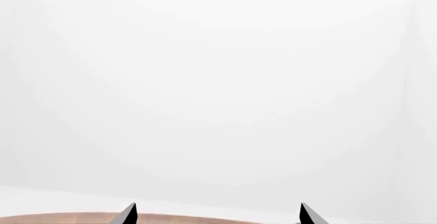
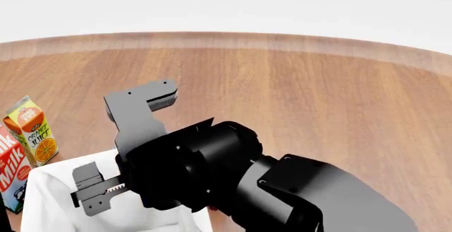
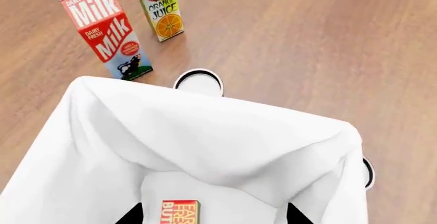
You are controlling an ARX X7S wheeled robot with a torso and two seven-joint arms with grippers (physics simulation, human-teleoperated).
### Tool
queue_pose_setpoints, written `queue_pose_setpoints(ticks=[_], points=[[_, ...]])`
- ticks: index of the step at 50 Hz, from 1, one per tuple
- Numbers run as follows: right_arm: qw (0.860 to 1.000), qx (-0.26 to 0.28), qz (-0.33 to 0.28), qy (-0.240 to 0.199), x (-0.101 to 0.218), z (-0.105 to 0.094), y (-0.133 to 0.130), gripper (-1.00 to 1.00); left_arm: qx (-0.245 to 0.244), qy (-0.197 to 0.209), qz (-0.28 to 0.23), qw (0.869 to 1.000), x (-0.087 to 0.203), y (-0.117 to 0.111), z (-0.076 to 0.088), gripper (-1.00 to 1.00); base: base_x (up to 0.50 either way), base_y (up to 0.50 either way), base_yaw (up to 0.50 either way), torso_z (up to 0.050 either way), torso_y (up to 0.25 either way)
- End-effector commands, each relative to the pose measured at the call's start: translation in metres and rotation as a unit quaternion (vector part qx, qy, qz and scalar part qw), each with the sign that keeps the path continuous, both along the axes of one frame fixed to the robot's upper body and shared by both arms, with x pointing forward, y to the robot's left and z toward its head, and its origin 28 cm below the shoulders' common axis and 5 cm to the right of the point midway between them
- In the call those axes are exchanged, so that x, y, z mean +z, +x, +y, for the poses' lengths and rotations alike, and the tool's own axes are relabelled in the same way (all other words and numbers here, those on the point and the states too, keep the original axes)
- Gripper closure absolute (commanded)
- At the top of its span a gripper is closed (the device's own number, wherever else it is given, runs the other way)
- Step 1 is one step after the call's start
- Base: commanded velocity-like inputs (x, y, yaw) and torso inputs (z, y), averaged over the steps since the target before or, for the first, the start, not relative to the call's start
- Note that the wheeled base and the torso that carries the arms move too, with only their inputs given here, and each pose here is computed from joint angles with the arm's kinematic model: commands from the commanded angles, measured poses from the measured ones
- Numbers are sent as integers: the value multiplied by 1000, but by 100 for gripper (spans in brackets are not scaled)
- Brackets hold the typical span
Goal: Pick up the butter and put it in the basket.
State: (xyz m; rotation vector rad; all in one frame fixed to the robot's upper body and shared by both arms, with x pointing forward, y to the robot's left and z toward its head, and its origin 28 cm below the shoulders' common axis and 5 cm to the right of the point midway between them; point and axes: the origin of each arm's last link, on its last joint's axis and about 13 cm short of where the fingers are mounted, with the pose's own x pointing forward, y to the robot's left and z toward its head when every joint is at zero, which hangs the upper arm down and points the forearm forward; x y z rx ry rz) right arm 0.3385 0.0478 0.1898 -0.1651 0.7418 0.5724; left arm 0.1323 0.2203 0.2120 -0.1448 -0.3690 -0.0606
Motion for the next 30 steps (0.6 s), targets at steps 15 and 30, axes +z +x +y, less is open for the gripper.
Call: queue_pose_setpoints(ticks=[15, 30], points=[[990, 15, -85, 109, 45, -36, -35, -100, 0, 4, 2, 1000, -3, -2, -1, -100, 0, 0, 0, 0, 0], [907, -138, -346, 194, 38, -103, -76, -100, -3, 14, 5, 1000, -6, -3, -6, -100, 0, 0, 0, 0, 0]])
